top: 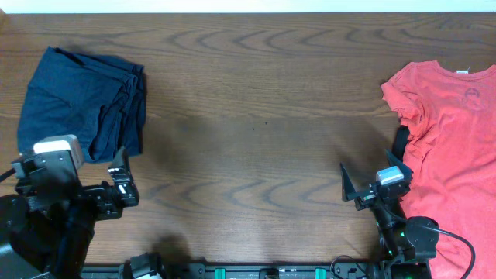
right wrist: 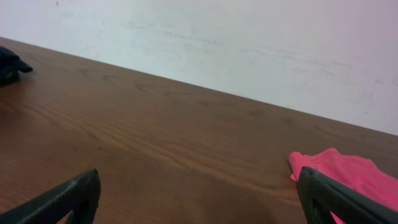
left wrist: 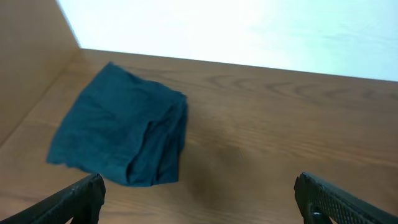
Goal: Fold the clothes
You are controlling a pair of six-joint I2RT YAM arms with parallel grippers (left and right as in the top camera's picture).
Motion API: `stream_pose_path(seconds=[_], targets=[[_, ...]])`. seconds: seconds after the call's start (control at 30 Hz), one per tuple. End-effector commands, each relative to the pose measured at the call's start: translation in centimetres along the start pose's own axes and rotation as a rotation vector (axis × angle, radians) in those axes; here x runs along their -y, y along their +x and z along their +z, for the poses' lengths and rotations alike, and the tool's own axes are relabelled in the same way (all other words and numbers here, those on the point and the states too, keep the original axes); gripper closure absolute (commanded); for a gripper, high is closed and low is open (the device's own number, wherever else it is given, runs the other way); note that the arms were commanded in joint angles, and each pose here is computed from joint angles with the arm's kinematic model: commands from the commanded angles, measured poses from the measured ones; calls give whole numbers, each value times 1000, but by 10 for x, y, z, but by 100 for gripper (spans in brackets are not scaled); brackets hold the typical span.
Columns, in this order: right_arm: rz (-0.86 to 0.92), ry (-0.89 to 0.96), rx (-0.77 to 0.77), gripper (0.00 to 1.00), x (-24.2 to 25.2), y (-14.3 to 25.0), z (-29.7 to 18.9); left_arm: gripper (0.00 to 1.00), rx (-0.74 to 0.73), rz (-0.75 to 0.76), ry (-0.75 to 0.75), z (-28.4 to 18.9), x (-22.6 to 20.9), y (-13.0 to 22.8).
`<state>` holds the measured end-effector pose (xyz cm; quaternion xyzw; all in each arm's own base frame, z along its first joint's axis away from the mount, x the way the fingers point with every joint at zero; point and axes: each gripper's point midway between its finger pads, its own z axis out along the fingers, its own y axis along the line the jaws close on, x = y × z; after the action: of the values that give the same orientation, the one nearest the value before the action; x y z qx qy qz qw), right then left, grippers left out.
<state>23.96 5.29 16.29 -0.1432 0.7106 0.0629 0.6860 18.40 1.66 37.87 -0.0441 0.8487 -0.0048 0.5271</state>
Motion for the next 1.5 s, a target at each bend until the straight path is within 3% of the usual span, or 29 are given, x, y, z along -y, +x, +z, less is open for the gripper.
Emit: stream_pose_path(seconds=[0.0, 0.2, 0.4, 1.03, 1.47], targets=[[11, -3, 3, 1, 0, 0, 0, 2, 2, 42, 4, 0, 3, -1], [11, -3, 3, 1, 0, 0, 0, 2, 19, 93, 88, 5, 21, 1], [11, -3, 3, 1, 0, 0, 0, 2, 193, 135, 137, 29, 31, 1], [11, -3, 3, 1, 0, 0, 0, 2, 502, 100, 169, 81, 30, 93], [11, -3, 3, 1, 0, 0, 0, 2, 501, 100, 170, 139, 26, 148]])
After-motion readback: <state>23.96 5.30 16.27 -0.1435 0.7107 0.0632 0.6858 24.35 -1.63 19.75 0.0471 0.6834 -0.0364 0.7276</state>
